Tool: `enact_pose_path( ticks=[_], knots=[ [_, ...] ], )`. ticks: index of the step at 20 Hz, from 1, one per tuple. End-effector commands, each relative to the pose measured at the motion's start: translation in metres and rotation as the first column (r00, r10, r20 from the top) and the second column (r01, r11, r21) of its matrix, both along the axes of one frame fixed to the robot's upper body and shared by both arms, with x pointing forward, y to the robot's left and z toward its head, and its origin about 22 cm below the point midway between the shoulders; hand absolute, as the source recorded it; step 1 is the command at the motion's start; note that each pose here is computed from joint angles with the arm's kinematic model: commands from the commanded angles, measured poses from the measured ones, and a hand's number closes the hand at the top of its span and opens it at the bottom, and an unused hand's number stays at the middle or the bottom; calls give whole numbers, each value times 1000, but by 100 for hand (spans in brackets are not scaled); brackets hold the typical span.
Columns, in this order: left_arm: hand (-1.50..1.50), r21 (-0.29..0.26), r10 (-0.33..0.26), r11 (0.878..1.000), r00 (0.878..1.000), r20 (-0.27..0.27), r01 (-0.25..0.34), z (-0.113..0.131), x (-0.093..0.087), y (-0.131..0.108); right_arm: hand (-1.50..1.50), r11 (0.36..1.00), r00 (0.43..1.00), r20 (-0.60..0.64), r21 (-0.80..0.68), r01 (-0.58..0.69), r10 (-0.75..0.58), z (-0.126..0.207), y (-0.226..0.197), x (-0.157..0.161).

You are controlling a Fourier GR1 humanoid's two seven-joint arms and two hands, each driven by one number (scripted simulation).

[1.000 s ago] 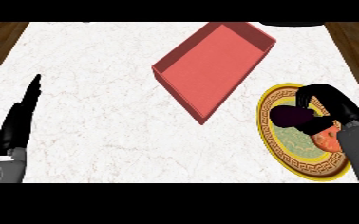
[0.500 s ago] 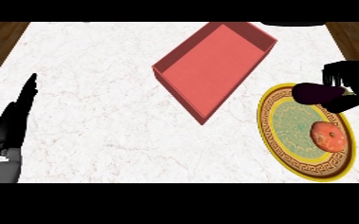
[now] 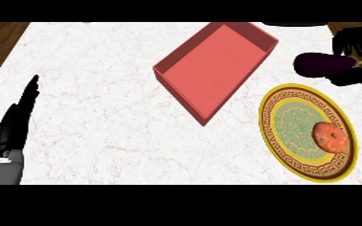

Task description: Pick the eggplant from the plate and place it in the cardboard box

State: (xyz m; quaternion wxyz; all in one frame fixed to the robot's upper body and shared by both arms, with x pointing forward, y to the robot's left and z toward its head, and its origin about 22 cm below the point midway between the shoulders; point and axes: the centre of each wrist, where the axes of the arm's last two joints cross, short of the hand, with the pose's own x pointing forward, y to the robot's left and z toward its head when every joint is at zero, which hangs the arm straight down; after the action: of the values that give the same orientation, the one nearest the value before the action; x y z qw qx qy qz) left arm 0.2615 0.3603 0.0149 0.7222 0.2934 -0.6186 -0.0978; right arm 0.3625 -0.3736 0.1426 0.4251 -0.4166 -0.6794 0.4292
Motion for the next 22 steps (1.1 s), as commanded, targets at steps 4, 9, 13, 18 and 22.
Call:
enact_pose_path(
  ticks=[4, 9, 13, 18, 22],
  knots=[
    [0, -1, -7, 1000, 1000, 6, 7, -3, -2, -19, 150, 984, 991, -13, 120, -132, 135, 26, 68, 22],
    [0, 4, -7, 1000, 1000, 19, 7, -8, 1, -19, 150, 959, 988, -41, 253, -131, 146, 54, 127, 34],
    [0, -11, -12, 1000, 1000, 9, 12, -9, 8, -15, 150, 939, 986, -65, 320, -127, 155, 71, 161, 56],
    [0, -2, -24, 1000, 1000, 7, 24, 8, 5, -23, 150, 926, 985, -133, 375, -53, 110, 47, 181, 83],
    [0, 1, -28, 1000, 1000, 13, 28, 2, 7, -12, 150, 920, 980, -159, 389, -52, 123, 54, 210, 99]
  ],
)
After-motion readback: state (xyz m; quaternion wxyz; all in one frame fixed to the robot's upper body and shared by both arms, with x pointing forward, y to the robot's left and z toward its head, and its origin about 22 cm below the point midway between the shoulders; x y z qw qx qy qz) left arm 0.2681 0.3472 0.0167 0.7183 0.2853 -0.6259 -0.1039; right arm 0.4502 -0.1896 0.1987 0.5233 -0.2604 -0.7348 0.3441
